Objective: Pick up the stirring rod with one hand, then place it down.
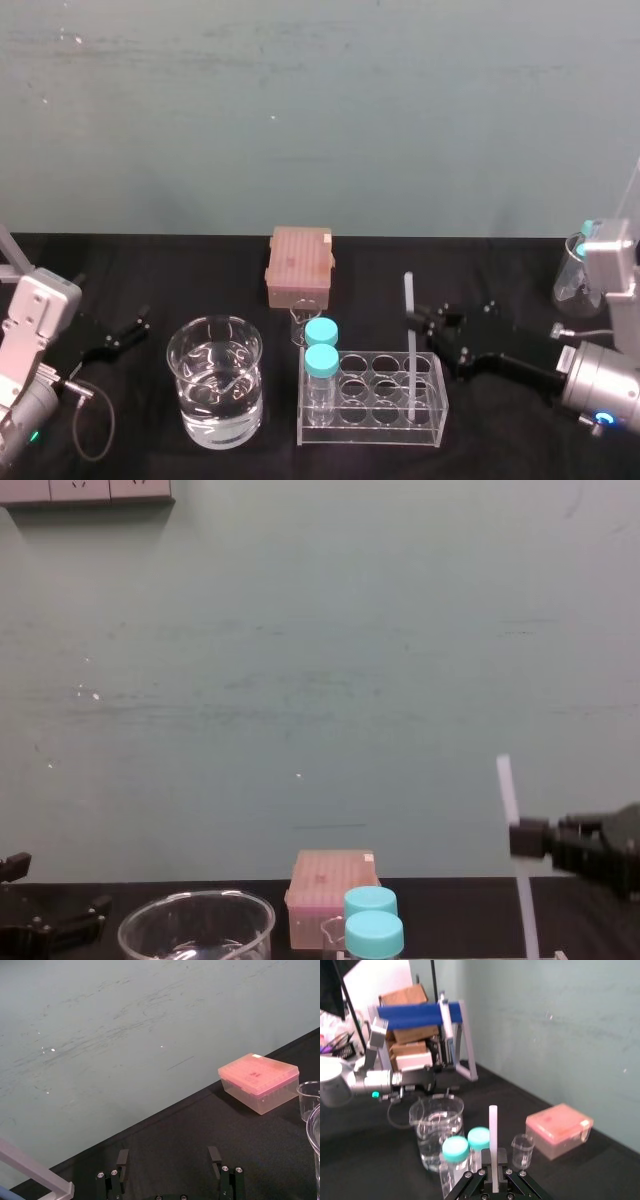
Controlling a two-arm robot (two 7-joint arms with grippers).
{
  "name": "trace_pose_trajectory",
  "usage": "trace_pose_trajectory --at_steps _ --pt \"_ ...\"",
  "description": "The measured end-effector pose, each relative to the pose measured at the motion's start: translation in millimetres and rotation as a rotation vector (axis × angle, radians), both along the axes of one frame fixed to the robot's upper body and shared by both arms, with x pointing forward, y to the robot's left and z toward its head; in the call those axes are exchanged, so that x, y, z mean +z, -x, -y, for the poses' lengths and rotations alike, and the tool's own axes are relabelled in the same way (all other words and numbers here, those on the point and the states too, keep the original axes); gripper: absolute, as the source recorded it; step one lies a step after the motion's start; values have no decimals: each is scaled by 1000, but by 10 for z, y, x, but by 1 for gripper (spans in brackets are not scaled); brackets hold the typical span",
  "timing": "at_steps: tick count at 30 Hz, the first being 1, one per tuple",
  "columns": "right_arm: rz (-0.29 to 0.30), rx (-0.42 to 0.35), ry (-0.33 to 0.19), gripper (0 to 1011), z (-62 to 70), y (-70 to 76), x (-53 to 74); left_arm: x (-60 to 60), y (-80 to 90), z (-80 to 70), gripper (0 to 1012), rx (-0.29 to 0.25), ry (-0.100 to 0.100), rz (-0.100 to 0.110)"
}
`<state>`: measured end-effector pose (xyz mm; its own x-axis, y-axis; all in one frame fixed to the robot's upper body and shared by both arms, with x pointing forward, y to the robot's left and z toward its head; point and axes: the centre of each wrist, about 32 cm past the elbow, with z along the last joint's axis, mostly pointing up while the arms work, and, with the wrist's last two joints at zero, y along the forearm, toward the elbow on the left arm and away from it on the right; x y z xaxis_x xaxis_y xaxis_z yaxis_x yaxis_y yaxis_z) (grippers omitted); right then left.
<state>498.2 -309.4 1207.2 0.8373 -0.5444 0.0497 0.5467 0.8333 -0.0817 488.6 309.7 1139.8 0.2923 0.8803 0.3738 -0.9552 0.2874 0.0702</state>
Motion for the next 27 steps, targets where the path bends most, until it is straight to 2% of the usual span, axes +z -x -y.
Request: trace_pose_trajectory --at_steps 4,9,10,17,24,27 --pt "26 -18 -37 62 11 22 77 0 0 0 1005 0 0 0" --pt "62 -47 -92 62 27 53 266 0 0 0 1005 0 0 0" --pt "62 -47 -92 62 27 53 266 0 0 0 1005 0 0 0" --pt "104 -93 -103 62 20 53 485 0 0 0 1005 0 0 0" --pt "149 -202 -104 62 -51 -83 620 0 0 0 1005 0 0 0" --pt "175 -269 -105 62 -143 -217 663 0 0 0 1005 0 0 0"
